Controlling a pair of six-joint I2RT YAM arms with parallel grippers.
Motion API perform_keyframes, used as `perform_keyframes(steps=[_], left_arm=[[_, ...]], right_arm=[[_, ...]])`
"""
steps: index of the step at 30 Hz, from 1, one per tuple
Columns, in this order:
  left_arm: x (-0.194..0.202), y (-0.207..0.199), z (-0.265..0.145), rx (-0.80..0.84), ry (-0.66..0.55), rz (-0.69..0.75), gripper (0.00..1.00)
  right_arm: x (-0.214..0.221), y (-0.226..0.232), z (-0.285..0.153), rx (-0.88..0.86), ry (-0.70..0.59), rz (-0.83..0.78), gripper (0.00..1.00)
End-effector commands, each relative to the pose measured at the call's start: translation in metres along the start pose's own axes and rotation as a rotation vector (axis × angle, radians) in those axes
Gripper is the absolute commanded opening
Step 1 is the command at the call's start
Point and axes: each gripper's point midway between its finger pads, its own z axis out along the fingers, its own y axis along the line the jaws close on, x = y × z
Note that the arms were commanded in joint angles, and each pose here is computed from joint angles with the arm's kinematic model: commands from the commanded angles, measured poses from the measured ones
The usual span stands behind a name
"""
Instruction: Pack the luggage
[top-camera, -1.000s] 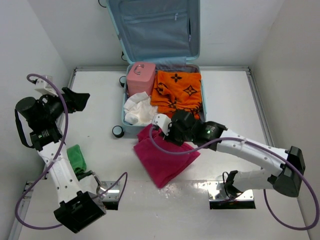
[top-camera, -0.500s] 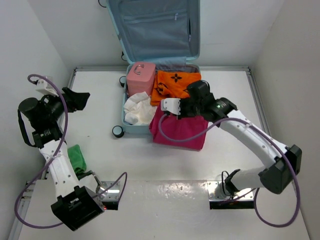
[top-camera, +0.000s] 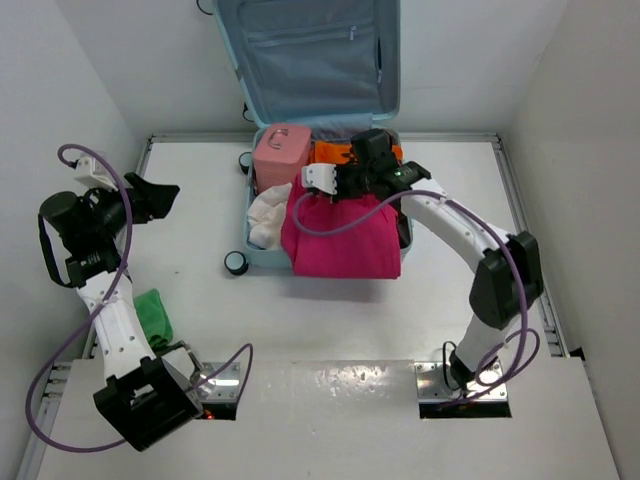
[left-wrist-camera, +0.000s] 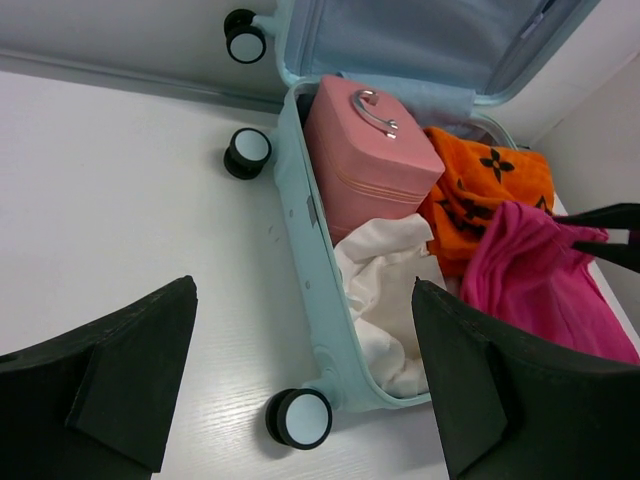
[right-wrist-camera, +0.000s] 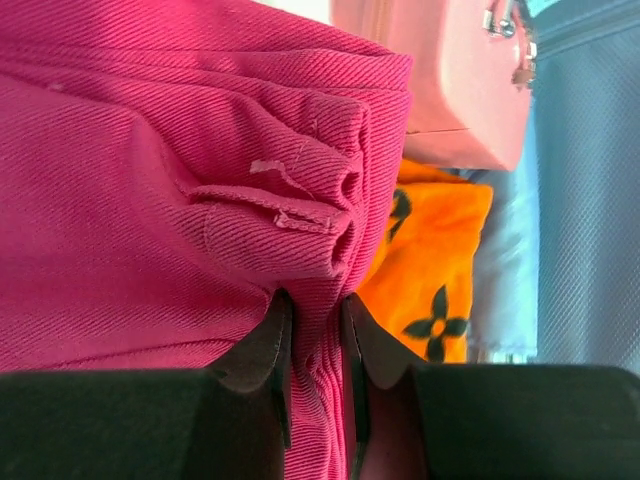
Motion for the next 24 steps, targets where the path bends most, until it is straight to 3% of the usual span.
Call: perform_keyframes(steps=[1, 11, 16, 20, 23, 24], left_arm=[[-0.006, -0.003, 0.002, 0.020, -0.022, 0.030, 0.89], [0.000, 0.008, 0.007, -0.003, -0.011, 0.008, 0.89], [-0.001, 0.009, 0.011, -0.008, -0.019, 0.019, 0.89], [0.004, 0.006, 0.014, -0.001, -0.009, 0.013, 0.89], [0.007, -0.001, 0.017, 0.029, 0.003, 0.042, 0.89], [0.014, -0.003, 0.019, 0.040, 0.026, 0.075, 0.90]], right_arm=[[-0.024, -0.114, -0.017, 0.355, -0.108, -0.154, 0.00], [0.017, -0.134, 0.010, 0.296, -0.139, -0.351, 0.00], [0.037, -0.120, 0.021, 0.185, -0.188, -0.505, 0.00], [0.049, -0.115, 0.027, 0.146, -0.202, -0.532, 0.00], [0.043, -0.103, 0.034, 0.133, -0.220, -0.507, 0.21], [0.037, -0.106, 0.034, 0.159, -0.222, -0.477, 0.43]])
